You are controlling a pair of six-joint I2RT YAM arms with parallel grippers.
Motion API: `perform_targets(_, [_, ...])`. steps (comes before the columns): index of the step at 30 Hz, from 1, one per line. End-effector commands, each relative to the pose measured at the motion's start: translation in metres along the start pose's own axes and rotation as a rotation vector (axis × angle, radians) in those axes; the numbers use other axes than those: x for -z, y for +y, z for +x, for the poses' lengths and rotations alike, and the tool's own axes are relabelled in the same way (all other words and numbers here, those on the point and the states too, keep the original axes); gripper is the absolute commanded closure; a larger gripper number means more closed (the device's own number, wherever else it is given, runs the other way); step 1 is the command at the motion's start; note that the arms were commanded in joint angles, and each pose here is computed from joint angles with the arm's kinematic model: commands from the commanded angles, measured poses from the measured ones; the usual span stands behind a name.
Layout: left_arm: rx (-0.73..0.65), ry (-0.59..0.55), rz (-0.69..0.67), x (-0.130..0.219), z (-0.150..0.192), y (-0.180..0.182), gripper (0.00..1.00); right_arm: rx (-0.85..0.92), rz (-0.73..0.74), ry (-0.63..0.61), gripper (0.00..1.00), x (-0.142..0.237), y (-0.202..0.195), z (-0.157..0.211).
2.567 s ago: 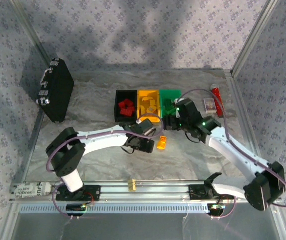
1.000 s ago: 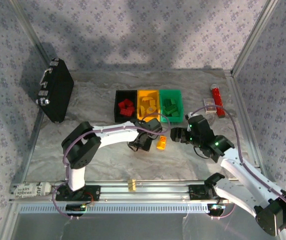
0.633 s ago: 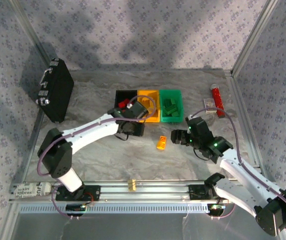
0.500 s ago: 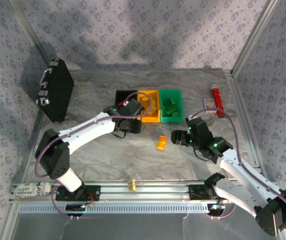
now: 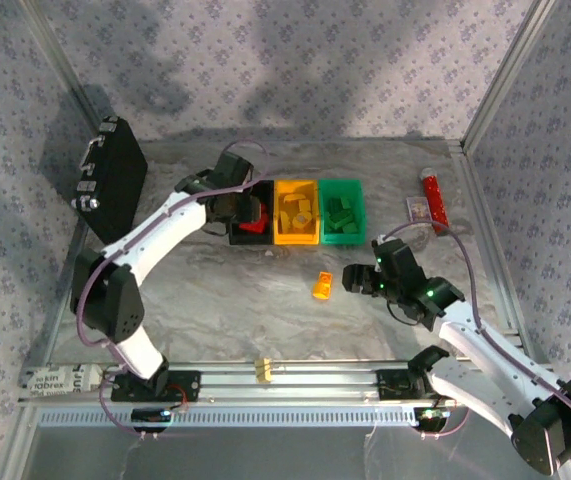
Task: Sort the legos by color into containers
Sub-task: Place the lego in the container.
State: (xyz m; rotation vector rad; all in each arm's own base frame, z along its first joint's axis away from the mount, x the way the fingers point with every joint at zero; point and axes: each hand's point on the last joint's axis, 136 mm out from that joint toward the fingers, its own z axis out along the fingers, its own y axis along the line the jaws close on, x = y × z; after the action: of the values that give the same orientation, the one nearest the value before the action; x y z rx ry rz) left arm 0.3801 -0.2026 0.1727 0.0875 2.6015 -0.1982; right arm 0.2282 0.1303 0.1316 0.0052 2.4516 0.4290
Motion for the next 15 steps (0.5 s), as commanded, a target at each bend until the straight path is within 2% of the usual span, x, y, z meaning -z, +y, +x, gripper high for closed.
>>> perform_targets(1, [-0.026,0.016,0.024,-0.012,-0.013,-0.007,0.55,-0.017,0.001,0.010,0.18,0.004,-0.001,0.005])
perform_targets(12, [-0.034,0.039,0.030,-0.049,-0.049,-0.021,0.53,-0.023,0.004,0.001,0.18,0.014,-0.006,0.010])
perform_targets(15, [-0.039,0.068,0.017,-0.057,-0.050,-0.021,0.46,-0.027,-0.002,-0.014,0.18,0.017,-0.006,0.008])
